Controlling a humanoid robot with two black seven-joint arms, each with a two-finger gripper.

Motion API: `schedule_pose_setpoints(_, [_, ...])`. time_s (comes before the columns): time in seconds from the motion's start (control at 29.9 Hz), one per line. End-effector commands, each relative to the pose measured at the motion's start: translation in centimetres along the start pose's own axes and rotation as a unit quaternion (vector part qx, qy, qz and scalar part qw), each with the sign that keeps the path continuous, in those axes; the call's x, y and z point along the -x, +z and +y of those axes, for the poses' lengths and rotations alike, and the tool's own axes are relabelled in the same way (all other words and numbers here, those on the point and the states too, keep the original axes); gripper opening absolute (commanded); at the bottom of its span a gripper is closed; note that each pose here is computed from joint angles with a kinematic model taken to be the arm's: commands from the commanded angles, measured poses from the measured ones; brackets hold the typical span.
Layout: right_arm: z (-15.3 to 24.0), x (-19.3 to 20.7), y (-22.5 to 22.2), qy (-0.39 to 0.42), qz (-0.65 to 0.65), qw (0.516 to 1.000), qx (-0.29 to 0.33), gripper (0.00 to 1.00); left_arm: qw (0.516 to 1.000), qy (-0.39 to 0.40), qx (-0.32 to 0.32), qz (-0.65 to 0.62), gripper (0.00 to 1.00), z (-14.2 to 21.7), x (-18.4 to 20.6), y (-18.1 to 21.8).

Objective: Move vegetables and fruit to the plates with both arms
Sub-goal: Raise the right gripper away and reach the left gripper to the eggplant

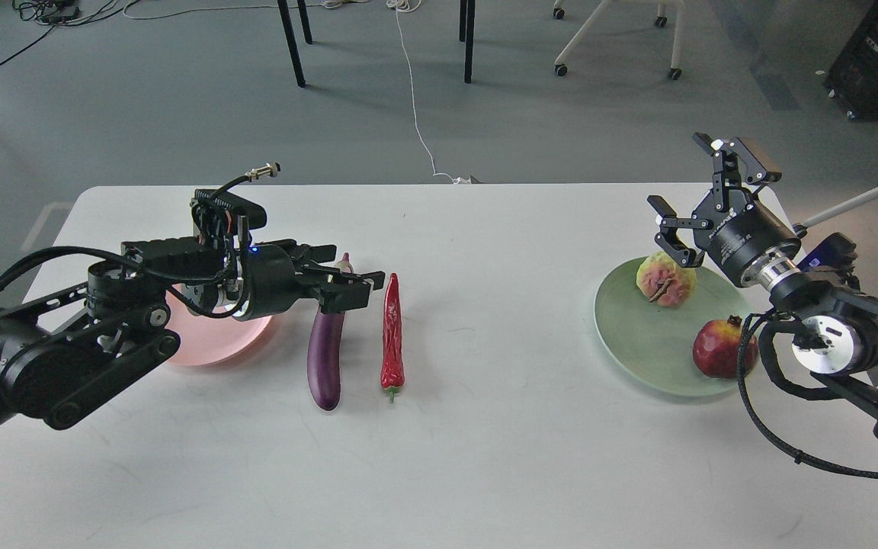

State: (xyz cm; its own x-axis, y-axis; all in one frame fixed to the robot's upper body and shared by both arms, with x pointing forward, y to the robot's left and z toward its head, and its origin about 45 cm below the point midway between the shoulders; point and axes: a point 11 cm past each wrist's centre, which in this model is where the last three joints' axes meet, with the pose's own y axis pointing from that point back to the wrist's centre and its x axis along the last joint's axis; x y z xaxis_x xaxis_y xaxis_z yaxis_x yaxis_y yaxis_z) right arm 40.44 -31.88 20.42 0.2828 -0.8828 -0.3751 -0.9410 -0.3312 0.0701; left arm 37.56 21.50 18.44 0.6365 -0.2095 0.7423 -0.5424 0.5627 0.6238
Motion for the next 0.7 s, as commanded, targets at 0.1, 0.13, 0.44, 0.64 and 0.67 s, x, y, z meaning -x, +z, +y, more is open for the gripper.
schedule_pose_setpoints(0.1, [0.2,-0.1,0.3,0.001,0.001,1.0,0.005,0.97,0.995,-0.043,-0.087,0.035,0.99,0.0,1.3,-4.1])
schedule_pose_setpoints(0.13, [0.2,-0.2,0.3,0.001,0.001,1.0,0.005,0.97,0.995,-0.044,-0.088,0.036,0.99,-0.2,1.3,-4.2])
schedule_pose_setpoints(0.44, [0.3,-0.3,0.2,0.003,0.003,1.0,0.005,0.98,0.996,-0.053,-0.063,0.044,0.99,-2.5,1.7,-1.9])
schedule_pose_setpoints(0.64, [0.4,-0.5,0.2,0.006,0.005,1.0,0.006,0.98,0.995,-0.058,-0.066,0.045,0.97,-2.9,2.3,-1.8])
schedule_pose_setpoints(0.67, [0.4,-0.5,0.2,0.005,0.004,1.0,0.006,0.98,0.995,-0.059,-0.069,0.046,0.97,-3.0,2.4,-1.9])
